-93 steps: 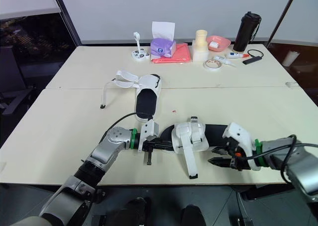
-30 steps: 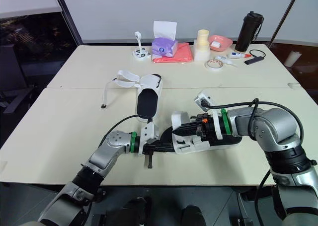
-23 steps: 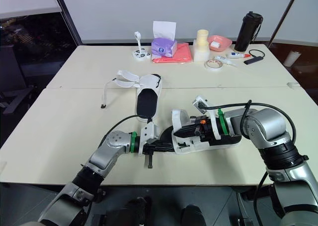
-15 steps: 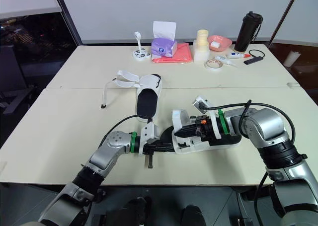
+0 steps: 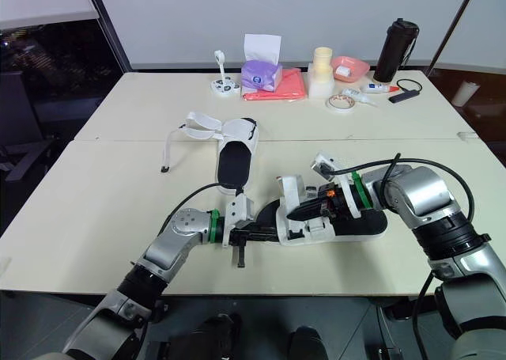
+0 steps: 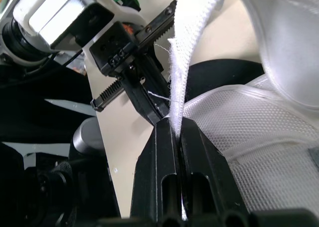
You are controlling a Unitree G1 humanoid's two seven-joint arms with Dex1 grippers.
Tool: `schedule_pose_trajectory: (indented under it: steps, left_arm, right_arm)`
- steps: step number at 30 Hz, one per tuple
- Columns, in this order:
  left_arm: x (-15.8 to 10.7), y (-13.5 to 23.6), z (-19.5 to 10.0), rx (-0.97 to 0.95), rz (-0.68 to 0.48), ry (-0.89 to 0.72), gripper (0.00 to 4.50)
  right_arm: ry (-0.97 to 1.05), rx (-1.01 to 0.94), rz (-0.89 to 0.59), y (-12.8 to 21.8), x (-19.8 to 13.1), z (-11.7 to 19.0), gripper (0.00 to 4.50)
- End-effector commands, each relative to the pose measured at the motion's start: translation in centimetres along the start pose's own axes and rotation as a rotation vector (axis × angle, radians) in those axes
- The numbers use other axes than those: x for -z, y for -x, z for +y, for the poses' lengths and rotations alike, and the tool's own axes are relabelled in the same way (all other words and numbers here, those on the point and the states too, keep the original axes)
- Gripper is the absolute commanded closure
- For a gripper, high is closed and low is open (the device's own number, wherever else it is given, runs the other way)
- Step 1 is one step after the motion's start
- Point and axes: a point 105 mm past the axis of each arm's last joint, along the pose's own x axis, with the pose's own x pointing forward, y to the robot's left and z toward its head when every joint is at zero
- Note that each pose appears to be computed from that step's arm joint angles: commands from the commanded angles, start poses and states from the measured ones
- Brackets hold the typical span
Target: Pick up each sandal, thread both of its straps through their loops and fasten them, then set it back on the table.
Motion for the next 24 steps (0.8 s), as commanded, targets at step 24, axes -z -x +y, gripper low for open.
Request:
schedule_pose_trajectory:
  steps: [24]
  left_arm:
    - [1.4,-0.2,-0.3,0.002,0.049,0.032,4.5]
  right_arm:
    - [0.29,0.048,0.195,-0.5,2.5,1.1,4.49]
